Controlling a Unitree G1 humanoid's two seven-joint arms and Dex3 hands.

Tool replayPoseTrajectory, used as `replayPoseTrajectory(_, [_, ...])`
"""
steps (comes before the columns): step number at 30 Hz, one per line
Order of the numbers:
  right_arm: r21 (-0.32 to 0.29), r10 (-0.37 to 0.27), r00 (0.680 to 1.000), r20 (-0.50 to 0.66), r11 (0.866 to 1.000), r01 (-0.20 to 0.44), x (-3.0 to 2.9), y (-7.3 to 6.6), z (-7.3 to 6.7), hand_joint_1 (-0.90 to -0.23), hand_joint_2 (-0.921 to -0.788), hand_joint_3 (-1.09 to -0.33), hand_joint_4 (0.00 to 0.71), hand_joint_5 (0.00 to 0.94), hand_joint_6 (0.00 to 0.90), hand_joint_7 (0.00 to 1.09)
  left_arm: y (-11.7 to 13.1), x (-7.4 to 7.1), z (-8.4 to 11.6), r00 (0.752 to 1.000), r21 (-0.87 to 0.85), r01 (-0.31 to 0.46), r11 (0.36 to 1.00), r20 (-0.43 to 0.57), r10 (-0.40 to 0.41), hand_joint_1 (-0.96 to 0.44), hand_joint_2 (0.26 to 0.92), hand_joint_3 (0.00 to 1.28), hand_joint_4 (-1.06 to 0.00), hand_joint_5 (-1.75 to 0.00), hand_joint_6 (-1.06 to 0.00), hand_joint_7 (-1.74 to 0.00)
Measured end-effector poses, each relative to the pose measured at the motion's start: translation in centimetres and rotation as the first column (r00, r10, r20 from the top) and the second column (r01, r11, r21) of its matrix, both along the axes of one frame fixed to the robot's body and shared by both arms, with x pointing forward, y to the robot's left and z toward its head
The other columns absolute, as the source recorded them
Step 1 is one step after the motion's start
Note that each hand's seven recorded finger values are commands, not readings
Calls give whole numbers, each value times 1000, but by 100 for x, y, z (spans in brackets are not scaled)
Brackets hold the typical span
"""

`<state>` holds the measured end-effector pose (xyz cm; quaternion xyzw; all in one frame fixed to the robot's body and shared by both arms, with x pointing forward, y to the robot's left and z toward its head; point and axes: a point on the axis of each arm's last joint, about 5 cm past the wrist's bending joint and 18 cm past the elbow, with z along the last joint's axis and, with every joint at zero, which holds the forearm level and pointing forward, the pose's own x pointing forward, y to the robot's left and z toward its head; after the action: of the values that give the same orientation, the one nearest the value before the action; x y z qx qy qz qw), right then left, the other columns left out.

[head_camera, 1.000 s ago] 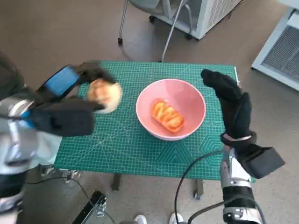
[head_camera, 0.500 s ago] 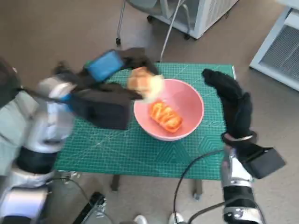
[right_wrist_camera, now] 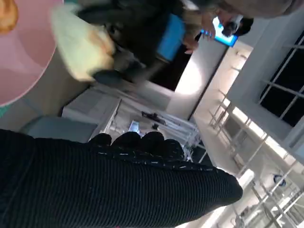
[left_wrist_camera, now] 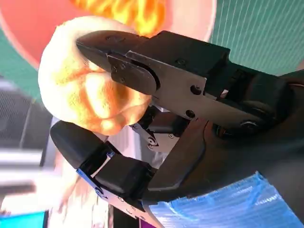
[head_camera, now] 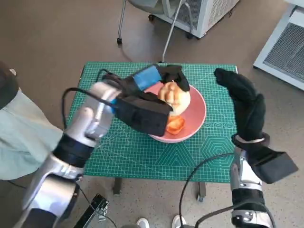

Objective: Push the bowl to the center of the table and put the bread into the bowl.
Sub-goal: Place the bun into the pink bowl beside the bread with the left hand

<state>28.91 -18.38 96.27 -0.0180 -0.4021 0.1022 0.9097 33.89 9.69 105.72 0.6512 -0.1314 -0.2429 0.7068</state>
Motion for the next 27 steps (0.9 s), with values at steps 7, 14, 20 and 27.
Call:
replayPoseTrajectory(7, [4, -8, 1000, 4, 1000, 8, -5, -8, 3, -586, -921, -703, 435, 7, 127, 752, -78, 19, -89, 976, 55, -105, 993, -186, 114, -73, 866, 102, -83, -67, -260, -249])
replayPoseTrajectory(14, [-4, -19, 1000, 11, 1000, 19, -7, -12, 10, -584, -921, -707, 434, 6, 130, 743, -109, -18, -72, 961, 47, -149, 988, -228, 156, -62, 862, 56, -60, -10, -326, -99])
replayPoseTrajectory(20, [-14, -20, 1000, 15, 1000, 20, 1, 7, 23, -583, -921, -713, 433, 5, 119, 761, -125, -53, -130, 979, 64, -102, 993, -172, 112, -77, 872, 40, -162, -27, -474, -107])
replayPoseTrajectory(27, [-16, -11, 999, 35, 1000, 12, 31, 34, 84, -577, -921, -725, 429, 3, 99, 794, -67, -69, -225, 989, 53, -54, 997, -138, 60, -99, 884, 26, -370, -61, -648, -157])
